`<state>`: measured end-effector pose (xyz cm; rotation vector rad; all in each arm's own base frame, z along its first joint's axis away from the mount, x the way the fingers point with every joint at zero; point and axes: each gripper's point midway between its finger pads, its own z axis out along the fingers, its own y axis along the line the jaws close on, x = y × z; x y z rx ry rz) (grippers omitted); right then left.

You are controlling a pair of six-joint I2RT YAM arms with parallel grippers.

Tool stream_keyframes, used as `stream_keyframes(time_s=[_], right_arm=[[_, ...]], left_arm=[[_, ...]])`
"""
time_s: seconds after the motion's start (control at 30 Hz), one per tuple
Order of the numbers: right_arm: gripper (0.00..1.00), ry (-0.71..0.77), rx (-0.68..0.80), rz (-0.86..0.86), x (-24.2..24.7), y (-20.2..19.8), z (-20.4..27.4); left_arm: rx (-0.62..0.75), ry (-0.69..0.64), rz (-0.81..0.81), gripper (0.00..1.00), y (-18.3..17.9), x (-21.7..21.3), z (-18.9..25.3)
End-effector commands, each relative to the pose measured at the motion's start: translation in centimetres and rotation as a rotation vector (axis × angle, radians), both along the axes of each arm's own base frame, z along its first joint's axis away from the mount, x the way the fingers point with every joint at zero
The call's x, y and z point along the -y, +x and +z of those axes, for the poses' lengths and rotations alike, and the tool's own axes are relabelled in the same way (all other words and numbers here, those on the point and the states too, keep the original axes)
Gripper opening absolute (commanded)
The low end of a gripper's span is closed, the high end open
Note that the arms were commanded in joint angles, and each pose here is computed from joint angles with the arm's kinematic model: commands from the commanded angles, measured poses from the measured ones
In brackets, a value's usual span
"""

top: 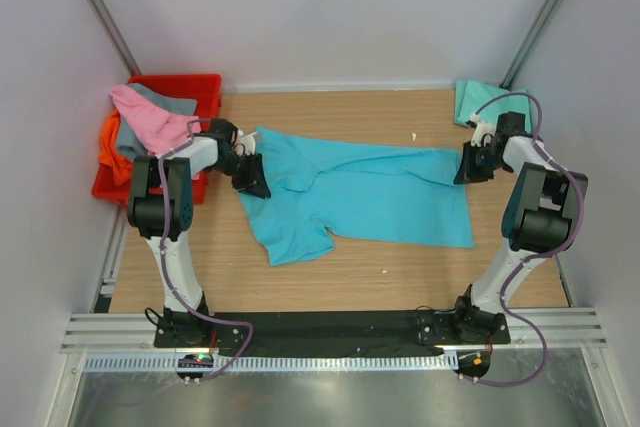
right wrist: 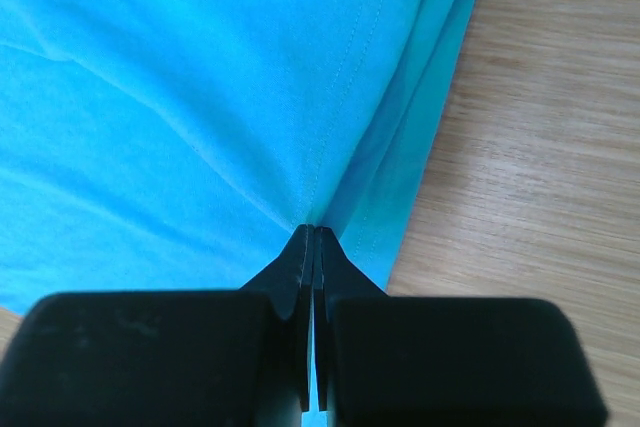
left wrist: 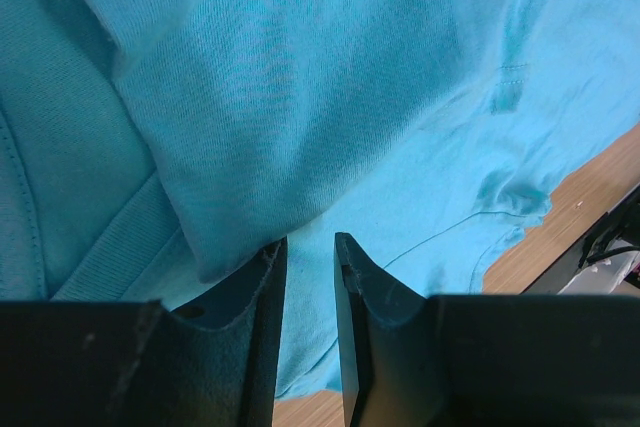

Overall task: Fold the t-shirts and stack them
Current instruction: Fold the tshirt

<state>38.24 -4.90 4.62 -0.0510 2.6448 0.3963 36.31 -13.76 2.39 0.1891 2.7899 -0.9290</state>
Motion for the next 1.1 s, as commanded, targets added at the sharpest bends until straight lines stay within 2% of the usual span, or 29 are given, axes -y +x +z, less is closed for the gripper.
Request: stream_keyframes(time_s=[0.0,0.37,0.47,0.7,1.07], right_arm=[[0.02,-0.035,0.027,0.011,0.6,-0.2,1.6],[0.01,-0.045,0.008,-0.020,2.3,-0.5,0.5],[0.02,-0.032,0.007,-0.022,2.2,-0.5,0.3],[0.01,-0.011,0.000,-0.025,2.0,0.0,-0.5],[0.02,0.002,-0.002,-0.025,1.8,0.0,-0.9]], left_arm=[[0.016,-0.006,0.011,0.27,0.6,-0.3,-0.1],[0.031,-0.015,0.048,0.27,1.2,-1.2,0.6],[0.048,-0.044,0.059,0.36,1.6,-1.2,1.5],[0.105,-0.014,0.074,0.45,4.3,-2.0,2.8],[0.104,0.038,0.091,0.40,4.9,-2.8,2.4]])
